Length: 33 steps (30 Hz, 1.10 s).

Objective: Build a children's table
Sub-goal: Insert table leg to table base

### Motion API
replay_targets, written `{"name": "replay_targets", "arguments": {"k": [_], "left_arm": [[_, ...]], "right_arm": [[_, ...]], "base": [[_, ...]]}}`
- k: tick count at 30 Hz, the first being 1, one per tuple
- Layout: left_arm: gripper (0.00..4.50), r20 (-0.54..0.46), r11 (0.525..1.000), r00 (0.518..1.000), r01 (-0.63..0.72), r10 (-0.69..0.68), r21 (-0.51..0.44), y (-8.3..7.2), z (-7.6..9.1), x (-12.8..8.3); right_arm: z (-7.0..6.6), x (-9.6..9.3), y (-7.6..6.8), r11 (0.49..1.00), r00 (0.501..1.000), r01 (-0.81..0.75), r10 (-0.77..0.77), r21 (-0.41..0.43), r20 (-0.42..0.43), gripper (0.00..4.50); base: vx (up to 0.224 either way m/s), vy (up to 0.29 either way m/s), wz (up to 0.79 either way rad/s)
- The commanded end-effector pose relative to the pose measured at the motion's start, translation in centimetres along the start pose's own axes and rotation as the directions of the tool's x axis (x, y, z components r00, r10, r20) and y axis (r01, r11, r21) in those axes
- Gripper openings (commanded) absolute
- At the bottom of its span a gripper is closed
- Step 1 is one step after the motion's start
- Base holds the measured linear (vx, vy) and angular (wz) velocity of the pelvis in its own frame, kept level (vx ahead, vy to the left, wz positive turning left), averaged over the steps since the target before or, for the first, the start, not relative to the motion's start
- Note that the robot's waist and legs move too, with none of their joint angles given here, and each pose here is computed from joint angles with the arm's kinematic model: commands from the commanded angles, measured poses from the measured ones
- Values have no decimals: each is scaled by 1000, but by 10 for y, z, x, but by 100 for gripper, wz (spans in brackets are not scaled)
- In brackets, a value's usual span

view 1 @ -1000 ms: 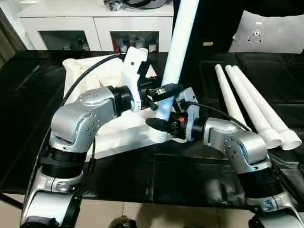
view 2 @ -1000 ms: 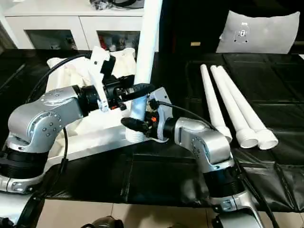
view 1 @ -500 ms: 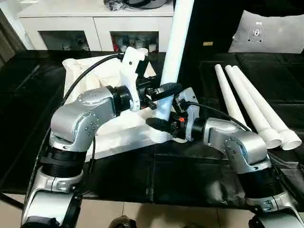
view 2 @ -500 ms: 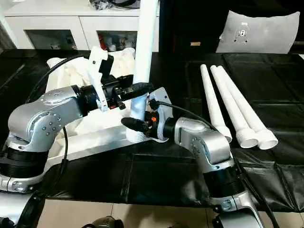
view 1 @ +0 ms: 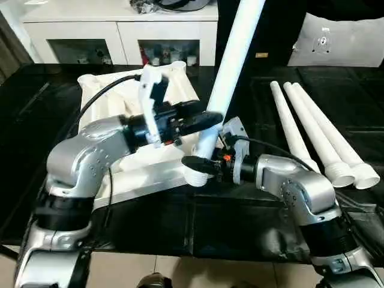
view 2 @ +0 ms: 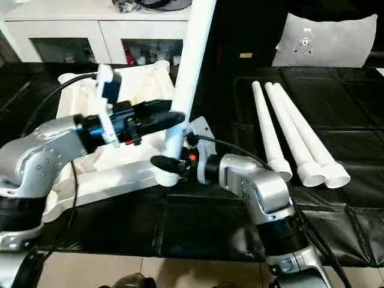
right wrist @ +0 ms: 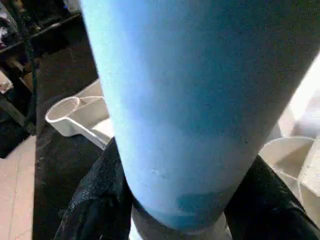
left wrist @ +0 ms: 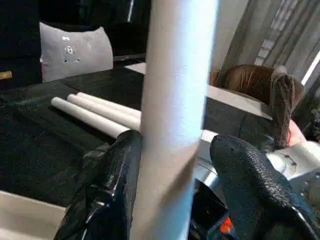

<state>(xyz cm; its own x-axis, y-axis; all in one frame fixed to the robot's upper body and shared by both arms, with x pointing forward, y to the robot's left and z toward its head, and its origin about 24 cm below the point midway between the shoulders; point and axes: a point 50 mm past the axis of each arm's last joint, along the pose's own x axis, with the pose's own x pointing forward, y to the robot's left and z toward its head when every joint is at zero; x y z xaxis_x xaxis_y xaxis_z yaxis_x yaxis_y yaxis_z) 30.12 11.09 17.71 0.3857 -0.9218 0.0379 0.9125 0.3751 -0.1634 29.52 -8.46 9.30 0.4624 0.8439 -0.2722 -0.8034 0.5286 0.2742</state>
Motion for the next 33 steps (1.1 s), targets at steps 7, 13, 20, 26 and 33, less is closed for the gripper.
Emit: {"name": "replay_targets", "arguments": {"k": [7, 13, 20, 26, 33], "left_arm": [[269, 112, 988, 981, 157, -156, -4, -21, 6, 2], [269, 329, 983, 931, 179, -157, -38, -17, 28, -6], [269, 327, 997, 942, -63, 73, -43, 8, 26, -20], [269, 67, 966, 968, -246, 242, 74, 29, -6, -24], [232, -302, 960, 933, -121, 197, 252, 27, -63, -18]], "right_arm": [[-9, -5, 7, 1000, 1000, 20, -20, 3, 11, 193], [-4, -8, 5, 999, 998, 39, -38, -17, 54, 193], [10, -21, -7, 989, 977, 141, -133, -43, 164, 193], [19, -33, -24, 951, 920, 308, -293, -17, 260, 193], [6, -40, -33, 913, 899, 407, -393, -37, 196, 193]], "base": [[0, 0, 0], [0, 0, 0], [0, 0, 0], [0, 0, 0], [0, 0, 0]]}}
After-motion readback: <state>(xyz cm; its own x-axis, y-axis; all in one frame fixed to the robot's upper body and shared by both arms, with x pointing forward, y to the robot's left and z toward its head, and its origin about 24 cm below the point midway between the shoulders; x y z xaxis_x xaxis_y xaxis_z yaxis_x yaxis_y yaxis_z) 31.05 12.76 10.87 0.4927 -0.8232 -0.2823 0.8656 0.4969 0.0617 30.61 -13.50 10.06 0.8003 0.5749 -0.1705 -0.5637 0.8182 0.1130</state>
